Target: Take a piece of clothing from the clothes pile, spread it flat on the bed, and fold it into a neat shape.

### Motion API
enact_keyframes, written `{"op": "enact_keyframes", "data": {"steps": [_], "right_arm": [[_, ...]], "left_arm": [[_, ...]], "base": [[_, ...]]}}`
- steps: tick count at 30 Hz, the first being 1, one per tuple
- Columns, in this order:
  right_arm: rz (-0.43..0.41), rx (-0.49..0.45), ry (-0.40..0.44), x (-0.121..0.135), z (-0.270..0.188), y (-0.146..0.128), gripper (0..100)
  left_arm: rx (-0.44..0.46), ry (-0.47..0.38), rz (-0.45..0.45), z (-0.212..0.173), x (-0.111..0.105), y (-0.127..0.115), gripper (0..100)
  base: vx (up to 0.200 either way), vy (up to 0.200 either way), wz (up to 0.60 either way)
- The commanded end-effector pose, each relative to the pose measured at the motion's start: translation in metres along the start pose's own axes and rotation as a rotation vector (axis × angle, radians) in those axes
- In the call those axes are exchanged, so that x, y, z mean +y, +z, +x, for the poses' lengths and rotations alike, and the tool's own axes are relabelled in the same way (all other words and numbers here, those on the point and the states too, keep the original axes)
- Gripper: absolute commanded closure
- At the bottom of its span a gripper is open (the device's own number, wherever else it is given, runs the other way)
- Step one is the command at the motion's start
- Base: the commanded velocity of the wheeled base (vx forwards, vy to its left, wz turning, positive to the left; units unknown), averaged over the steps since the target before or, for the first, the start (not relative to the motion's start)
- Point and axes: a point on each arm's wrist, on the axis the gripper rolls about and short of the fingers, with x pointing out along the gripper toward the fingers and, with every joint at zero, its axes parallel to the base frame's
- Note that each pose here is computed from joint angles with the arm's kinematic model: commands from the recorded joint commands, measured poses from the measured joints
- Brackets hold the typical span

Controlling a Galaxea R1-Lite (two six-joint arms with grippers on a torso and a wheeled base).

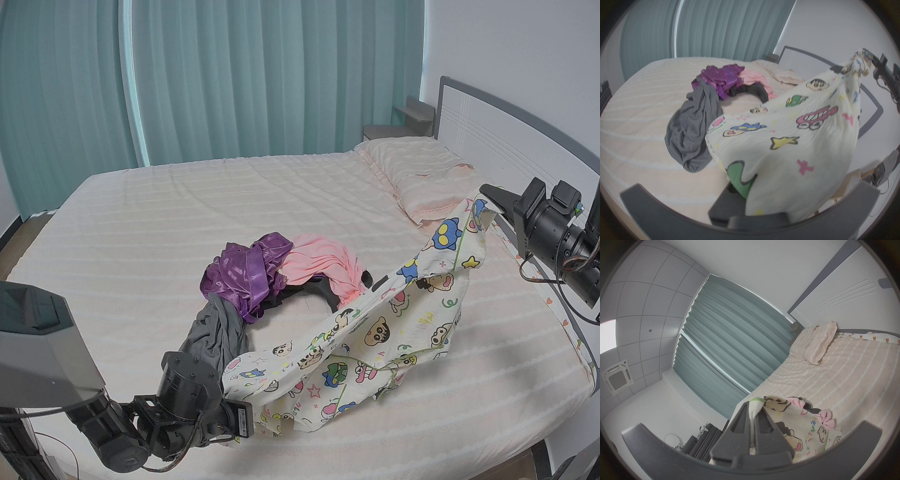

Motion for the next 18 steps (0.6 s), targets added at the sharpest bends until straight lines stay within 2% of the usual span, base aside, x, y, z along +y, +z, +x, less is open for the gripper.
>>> {"op": "enact_keyframes", "data": {"steps": [1, 10, 18], "right_arm": [[0.001, 0.007, -0.003, -0.001, 0.001, -0.001, 100], [0.002, 0.022, 0.005, -0.002, 0.0, -0.003, 100], [0.002, 0.023, -0.001, -0.004, 0.0, -0.003, 100]], "left_arm": [[0.078, 0.034, 0.013, 0.018, 0.004, -0.016, 0], [0.078, 0.042, 0.006, 0.044, 0.001, -0.014, 0], [-0.018, -0.044, -0.039, 0.051, -0.015, -0.005, 0]], "base": [[0.0, 0.0, 0.0], [0.0, 0.0, 0.0], [0.0, 0.0, 0.0]]}}
